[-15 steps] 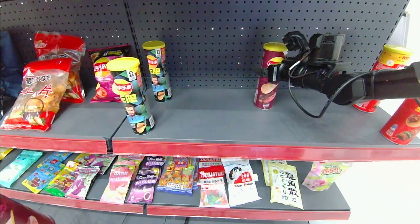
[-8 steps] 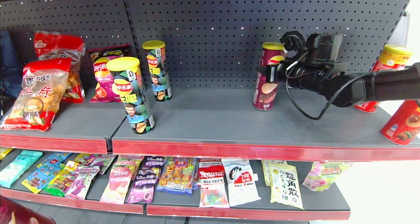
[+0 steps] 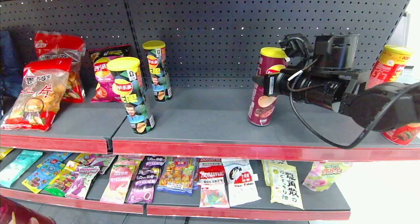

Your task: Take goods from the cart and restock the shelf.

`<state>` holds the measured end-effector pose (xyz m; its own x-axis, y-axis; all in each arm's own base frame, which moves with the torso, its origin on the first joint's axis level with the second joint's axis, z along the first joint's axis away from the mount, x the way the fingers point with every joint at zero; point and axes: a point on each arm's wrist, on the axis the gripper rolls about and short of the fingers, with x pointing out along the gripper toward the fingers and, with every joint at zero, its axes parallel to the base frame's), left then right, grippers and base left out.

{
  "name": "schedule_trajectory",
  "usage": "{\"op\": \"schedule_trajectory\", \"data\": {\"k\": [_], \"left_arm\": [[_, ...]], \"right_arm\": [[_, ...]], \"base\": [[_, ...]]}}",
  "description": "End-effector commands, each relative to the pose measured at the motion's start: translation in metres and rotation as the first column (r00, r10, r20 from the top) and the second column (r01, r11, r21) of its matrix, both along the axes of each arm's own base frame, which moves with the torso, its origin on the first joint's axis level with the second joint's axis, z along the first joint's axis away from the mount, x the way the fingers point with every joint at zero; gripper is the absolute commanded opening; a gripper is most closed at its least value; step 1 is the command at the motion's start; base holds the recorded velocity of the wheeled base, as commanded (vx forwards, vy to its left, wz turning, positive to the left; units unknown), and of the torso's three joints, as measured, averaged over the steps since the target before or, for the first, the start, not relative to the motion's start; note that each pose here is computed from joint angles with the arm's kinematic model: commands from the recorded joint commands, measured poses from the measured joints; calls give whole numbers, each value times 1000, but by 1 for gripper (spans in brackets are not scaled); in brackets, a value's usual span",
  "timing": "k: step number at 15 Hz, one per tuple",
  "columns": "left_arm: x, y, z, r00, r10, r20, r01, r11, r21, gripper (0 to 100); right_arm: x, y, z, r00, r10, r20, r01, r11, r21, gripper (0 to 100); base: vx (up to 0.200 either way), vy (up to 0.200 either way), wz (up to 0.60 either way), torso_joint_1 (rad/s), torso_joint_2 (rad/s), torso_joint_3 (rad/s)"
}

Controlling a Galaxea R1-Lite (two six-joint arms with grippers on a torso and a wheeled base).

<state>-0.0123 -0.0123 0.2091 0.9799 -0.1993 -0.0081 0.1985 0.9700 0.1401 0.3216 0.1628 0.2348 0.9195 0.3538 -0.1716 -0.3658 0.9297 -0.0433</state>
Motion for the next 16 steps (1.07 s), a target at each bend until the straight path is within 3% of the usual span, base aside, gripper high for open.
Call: {"op": "schedule_trajectory", "data": {"k": [1,16], "left_arm": [[1,0,-1,1000,0,-6,0,1000,-1,0],[-4,-1,-1,1000,-2,18,2,1000,4,0]], "right_arm": [[-26,4,13,999,27,28,-27,1000,10,0],[-51,20,-20,1000,-15,-5,15,999,-47,0]], "base": [[0,0,0,0,0,0],[0,0,0,0,0,0]]}}
